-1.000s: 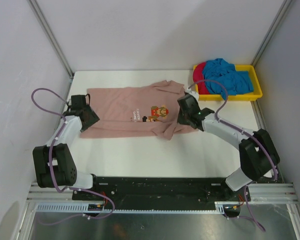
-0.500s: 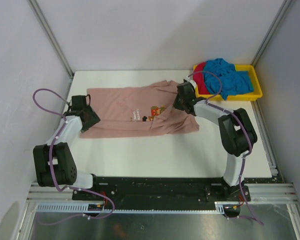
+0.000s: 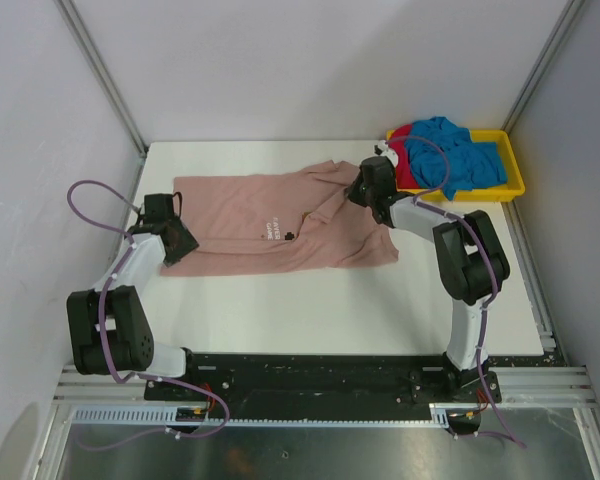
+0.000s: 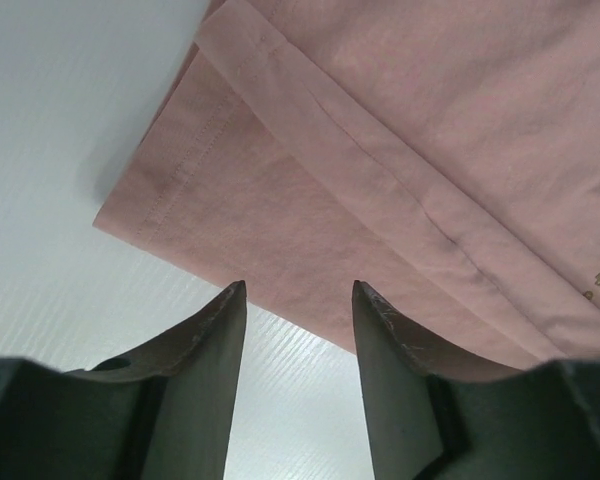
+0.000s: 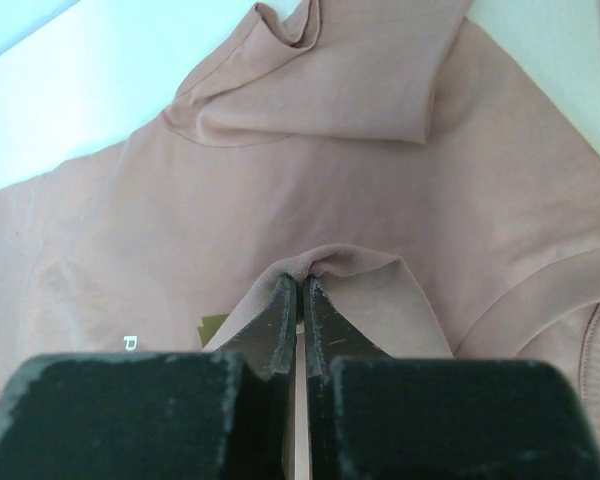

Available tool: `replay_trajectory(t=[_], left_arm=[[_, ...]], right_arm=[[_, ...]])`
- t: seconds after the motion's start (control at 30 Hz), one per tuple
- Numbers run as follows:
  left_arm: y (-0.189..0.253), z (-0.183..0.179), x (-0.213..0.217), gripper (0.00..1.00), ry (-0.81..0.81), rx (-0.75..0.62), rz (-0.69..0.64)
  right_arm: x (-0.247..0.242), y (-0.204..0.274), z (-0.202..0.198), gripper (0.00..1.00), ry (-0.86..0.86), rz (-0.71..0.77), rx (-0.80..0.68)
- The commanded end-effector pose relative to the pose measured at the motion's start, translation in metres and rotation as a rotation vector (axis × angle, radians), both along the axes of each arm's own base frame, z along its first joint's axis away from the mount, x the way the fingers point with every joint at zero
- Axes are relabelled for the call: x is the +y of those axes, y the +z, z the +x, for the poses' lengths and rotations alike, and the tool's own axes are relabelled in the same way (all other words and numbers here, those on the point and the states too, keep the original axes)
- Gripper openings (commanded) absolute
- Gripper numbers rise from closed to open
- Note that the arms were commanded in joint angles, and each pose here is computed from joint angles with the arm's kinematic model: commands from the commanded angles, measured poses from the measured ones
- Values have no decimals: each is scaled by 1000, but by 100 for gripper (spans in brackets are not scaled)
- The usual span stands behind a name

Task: Fold and stack the t-shirts
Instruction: Fold the flattened tshirt in 1/3 of the way

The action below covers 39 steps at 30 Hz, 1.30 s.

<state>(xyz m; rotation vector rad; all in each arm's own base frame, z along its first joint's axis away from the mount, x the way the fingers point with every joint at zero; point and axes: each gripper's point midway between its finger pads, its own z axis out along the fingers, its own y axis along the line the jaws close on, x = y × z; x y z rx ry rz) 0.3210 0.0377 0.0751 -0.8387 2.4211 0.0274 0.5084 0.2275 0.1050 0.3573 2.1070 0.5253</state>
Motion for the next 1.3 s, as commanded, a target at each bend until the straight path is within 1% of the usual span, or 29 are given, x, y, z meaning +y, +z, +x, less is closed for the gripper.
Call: replay_trajectory(t=[0.0, 0.23, 0.4, 0.5, 0.6, 0.67, 0.73, 0.8, 0.87, 0.93, 1.07, 1.17, 1.27], left_arm=[[2, 2, -2, 49, -5, -14, -4], [-11, 7, -2, 37, 20, 27, -20], [-19, 20, 2, 34, 42, 53, -13], [-20, 35, 4, 35, 56, 50, -22], [-19, 52, 6, 37, 68, 39, -31], [-19, 61, 8, 39, 76, 36, -31], [-22, 69, 11, 41, 87, 40, -30], [-27, 75, 13, 42, 97, 50, -32], [-35, 80, 15, 42, 102, 69, -31], [-42, 84, 17, 42, 107, 81, -27], [-46, 94, 22, 42, 108, 85, -16], [-36, 106, 26, 44, 94, 58, -3], [-17, 113, 27, 44, 80, 9, -1]], right_arm=[[0, 28, 25, 0, -27, 81, -94], [-5, 22, 26, 0, -40, 90, -74], [-6, 21, 26, 1, -32, 96, -64], [-7, 21, 22, 5, -24, 85, -52], [-9, 24, 18, 12, -14, 70, -43], [-11, 28, 15, 20, -6, 63, -39], [-12, 31, 11, 32, 9, 61, -29], [-14, 35, 6, 41, 16, 53, -17], [-19, 39, -1, 47, 18, 41, 2], [-22, 44, -10, 49, 21, 29, 22], [-31, 53, -32, 49, 24, -7, 75], [-43, 50, -58, 49, 11, -32, 140], [-62, 40, -86, 48, -21, -43, 186]])
